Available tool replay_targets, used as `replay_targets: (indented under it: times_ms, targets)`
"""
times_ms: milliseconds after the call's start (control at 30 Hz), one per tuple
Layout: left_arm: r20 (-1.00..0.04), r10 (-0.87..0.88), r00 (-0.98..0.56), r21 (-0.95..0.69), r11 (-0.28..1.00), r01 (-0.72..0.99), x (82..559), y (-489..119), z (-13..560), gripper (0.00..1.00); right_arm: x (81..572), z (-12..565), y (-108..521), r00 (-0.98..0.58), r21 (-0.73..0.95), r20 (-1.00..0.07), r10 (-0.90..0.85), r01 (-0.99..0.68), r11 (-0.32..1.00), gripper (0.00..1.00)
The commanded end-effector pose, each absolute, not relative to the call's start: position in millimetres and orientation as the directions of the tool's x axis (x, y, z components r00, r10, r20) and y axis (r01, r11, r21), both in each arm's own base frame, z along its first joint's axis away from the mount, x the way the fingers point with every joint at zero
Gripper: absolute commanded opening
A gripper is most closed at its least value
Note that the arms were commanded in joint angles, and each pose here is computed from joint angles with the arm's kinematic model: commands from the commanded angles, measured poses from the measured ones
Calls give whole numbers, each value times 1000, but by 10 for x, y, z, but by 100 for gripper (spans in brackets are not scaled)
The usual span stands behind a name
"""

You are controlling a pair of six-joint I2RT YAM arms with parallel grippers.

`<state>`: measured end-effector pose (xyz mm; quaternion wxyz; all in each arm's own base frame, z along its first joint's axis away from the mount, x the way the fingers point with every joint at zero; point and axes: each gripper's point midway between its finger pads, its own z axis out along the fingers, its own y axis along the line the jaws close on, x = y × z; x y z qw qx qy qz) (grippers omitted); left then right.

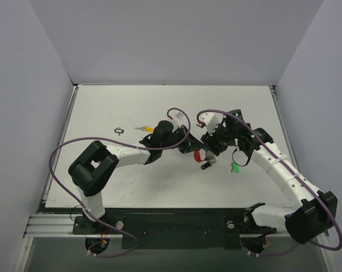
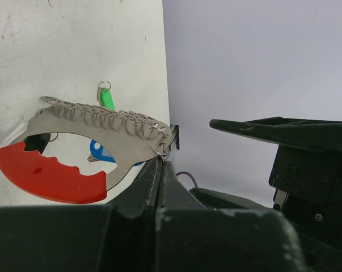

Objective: Put the keys on the keyring

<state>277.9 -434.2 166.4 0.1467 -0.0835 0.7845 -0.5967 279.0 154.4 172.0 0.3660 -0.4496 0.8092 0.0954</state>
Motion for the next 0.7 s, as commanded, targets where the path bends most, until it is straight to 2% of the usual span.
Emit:
replay_targets:
  times_ms: [0, 133, 300, 667]
  targets:
    - [-176, -299, -938, -966, 235, 106, 2829, -4380, 1838, 0, 2787, 1771, 1612, -201, -208, -654, -729, -879, 429, 47]
    - [-181, -294, -939, -964, 243, 109, 2824, -4361, 1818, 0, 2875, 1769, 1608, -149, -236, -641, -753, -895, 378, 45]
    - [-180, -289, -940, -964, 240, 111, 2810, -4359, 1813, 0, 2936, 1730, 1582, -151, -220, -621, -769, -908, 356, 34]
    - [-169, -283, -944, -967, 230, 104, 2822, -4370, 1797, 0, 2885, 1577, 1654, -147, -171, -614, -776, -935, 312, 33]
